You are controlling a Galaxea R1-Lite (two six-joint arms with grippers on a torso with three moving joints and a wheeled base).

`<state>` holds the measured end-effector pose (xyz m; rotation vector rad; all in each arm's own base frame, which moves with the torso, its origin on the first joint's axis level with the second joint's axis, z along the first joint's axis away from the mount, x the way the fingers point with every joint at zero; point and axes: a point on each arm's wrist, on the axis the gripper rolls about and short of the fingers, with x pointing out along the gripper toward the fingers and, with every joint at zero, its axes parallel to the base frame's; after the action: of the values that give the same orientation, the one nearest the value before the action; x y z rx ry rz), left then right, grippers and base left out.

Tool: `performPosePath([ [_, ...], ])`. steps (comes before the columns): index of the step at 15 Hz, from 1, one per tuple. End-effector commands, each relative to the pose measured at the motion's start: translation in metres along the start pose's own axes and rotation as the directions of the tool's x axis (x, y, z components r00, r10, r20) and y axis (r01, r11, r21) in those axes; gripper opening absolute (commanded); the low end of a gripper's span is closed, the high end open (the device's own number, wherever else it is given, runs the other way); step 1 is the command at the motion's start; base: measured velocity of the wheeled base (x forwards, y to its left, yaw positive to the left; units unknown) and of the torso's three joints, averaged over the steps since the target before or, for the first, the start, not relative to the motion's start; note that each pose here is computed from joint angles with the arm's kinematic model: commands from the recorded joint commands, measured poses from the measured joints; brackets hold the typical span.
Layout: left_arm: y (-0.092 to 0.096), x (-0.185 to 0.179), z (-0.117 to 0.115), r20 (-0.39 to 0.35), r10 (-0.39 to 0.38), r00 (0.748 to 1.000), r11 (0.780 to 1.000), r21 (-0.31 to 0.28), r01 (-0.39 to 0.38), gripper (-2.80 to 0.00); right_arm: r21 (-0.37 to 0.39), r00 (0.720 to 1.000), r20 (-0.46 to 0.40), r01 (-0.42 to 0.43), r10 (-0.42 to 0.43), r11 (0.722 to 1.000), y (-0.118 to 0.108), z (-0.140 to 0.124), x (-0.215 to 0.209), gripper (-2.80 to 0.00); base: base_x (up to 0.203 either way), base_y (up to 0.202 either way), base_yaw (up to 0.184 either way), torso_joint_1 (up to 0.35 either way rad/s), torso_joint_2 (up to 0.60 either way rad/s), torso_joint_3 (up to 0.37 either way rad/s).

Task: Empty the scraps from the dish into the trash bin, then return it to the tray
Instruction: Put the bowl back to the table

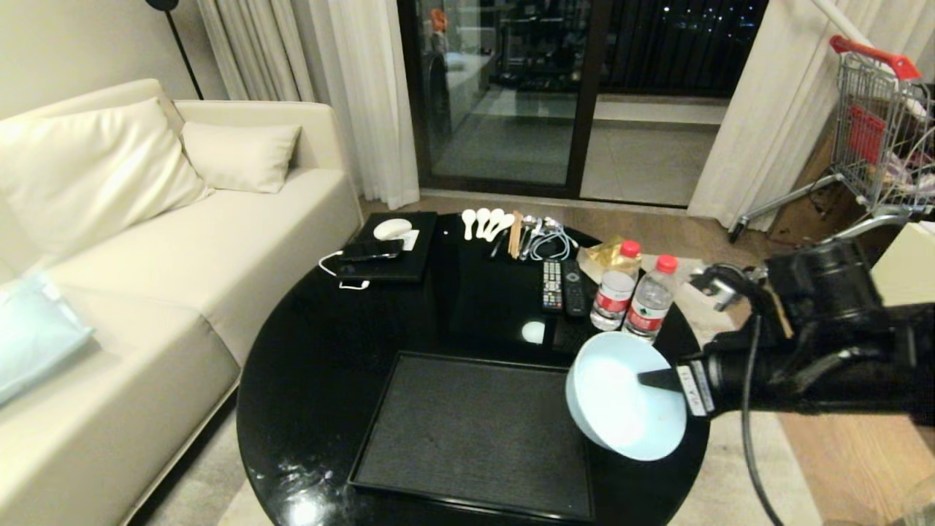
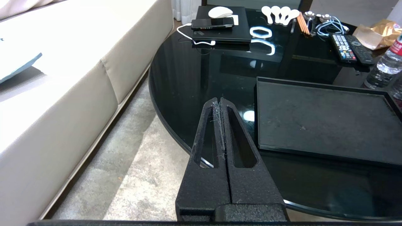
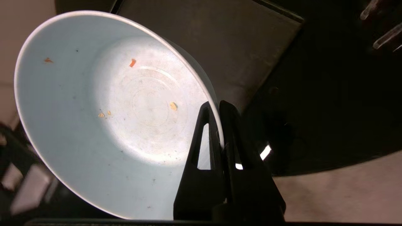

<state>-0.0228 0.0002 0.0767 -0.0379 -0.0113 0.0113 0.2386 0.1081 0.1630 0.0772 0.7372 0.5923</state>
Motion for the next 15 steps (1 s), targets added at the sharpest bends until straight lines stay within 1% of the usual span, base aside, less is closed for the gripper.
performPosePath([
  [1, 0.000, 0.000, 0.000, 0.001, 0.001, 1.000, 1.000, 0.000, -0.001, -2.80, 0.114, 0.995, -0.092, 0.053, -0.042, 0.992, 0.002, 0.004, 0.060, -2.80, 0.000, 0.000, 0.000, 0.000, 0.00, 0.000],
  [3, 0.000, 0.000, 0.000, 0.001, 0.000, 1.000, 1.000, 0.000, 0.000, -2.80, 0.188, 0.988, -0.101, 0.134, -0.116, 0.973, 0.012, 0.010, 0.092, -2.80, 0.000, 0.000, 0.000, 0.000, 0.00, 0.000],
  [5, 0.000, 0.000, 0.000, 0.001, 0.002, 1.000, 1.000, 0.000, -0.002, -2.80, 0.194, 0.977, -0.119, 0.197, -0.177, 0.961, 0.019, 0.006, 0.122, -2.80, 0.000, 0.000, 0.000, 0.000, 0.00, 0.000],
  [8, 0.000, 0.000, 0.000, 0.001, 0.001, 1.000, 1.000, 0.000, -0.001, -2.80, 0.178, 0.959, -0.130, 0.271, -0.250, 0.946, 0.022, 0.001, 0.156, -2.80, 0.000, 0.000, 0.000, 0.000, 0.00, 0.000],
  [11, 0.000, 0.000, 0.000, 0.001, 0.001, 1.000, 1.000, 0.000, -0.001, -2.80, 0.161, 0.952, -0.157, 0.288, -0.263, 0.944, 0.024, -0.008, 0.172, -2.80, 0.000, 0.000, 0.000, 0.000, 0.00, 0.000],
  [15, 0.000, 0.000, 0.000, 0.001, 0.001, 1.000, 1.000, 0.000, -0.001, -2.80, 0.170, 0.955, -0.158, 0.277, -0.251, 0.946, 0.029, -0.024, 0.196, -2.80, 0.000, 0.000, 0.000, 0.000, 0.00, 0.000],
])
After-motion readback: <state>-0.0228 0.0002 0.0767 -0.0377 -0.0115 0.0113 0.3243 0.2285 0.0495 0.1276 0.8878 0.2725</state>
